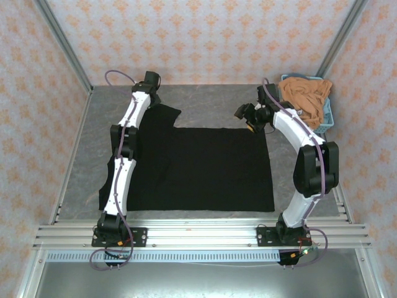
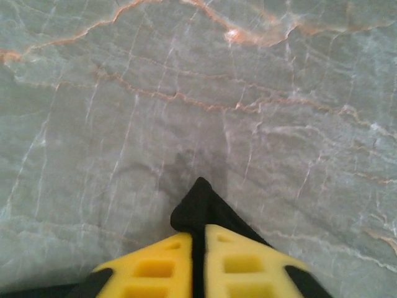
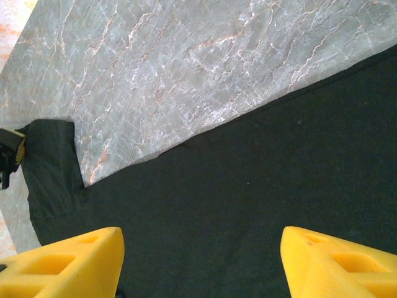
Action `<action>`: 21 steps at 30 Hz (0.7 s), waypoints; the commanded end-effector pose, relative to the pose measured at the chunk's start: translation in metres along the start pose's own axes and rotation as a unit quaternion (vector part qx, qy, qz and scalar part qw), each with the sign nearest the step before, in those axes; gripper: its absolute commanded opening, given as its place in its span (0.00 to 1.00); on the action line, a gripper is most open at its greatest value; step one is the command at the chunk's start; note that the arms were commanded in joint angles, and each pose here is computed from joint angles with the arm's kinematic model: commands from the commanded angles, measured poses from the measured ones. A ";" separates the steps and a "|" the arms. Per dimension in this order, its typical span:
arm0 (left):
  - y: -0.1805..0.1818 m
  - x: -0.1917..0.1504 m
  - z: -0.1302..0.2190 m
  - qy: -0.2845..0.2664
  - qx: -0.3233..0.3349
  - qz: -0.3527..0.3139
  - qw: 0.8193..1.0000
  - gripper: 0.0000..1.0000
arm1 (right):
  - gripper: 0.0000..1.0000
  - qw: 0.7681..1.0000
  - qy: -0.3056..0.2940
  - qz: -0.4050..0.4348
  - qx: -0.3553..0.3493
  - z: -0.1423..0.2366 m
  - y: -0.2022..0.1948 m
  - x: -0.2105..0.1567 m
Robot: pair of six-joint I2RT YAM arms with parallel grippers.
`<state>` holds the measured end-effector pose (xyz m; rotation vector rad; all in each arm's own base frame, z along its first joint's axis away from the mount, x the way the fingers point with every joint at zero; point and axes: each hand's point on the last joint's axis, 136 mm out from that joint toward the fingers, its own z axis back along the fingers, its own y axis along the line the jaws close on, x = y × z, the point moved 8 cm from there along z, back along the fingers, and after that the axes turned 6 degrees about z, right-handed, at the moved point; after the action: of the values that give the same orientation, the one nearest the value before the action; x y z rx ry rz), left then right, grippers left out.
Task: Fold and stack the t-shirts
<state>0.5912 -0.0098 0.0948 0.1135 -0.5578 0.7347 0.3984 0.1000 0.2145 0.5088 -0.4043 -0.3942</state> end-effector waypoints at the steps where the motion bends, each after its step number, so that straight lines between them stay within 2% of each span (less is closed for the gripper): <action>1: 0.006 -0.038 0.017 0.077 0.051 -0.057 0.994 0.00 | 0.67 0.999 -0.037 0.003 -0.028 0.017 -0.003 0.005; 6: -0.002 -0.007 0.060 0.023 0.016 -0.035 0.999 0.00 | 0.60 0.974 -0.082 -0.051 -0.206 0.017 -0.048 0.014; 8: -0.004 0.002 0.077 0.012 -0.001 -0.026 1.000 0.00 | 0.54 0.965 -0.097 -0.052 -0.239 0.012 -0.054 0.022; 12: -0.002 0.011 0.098 0.006 -0.026 -0.009 1.000 0.00 | 0.52 0.948 -0.099 -0.059 -0.297 -0.007 -0.064 0.035; 21: 0.007 0.015 0.111 0.026 -0.043 -0.006 0.999 0.00 | 0.54 0.937 -0.071 -0.058 -0.336 -0.059 -0.079 0.051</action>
<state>0.5525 -0.0307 0.1847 0.0400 -0.5383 0.6965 0.4453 0.0429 0.1391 -0.0873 -0.3606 -0.6301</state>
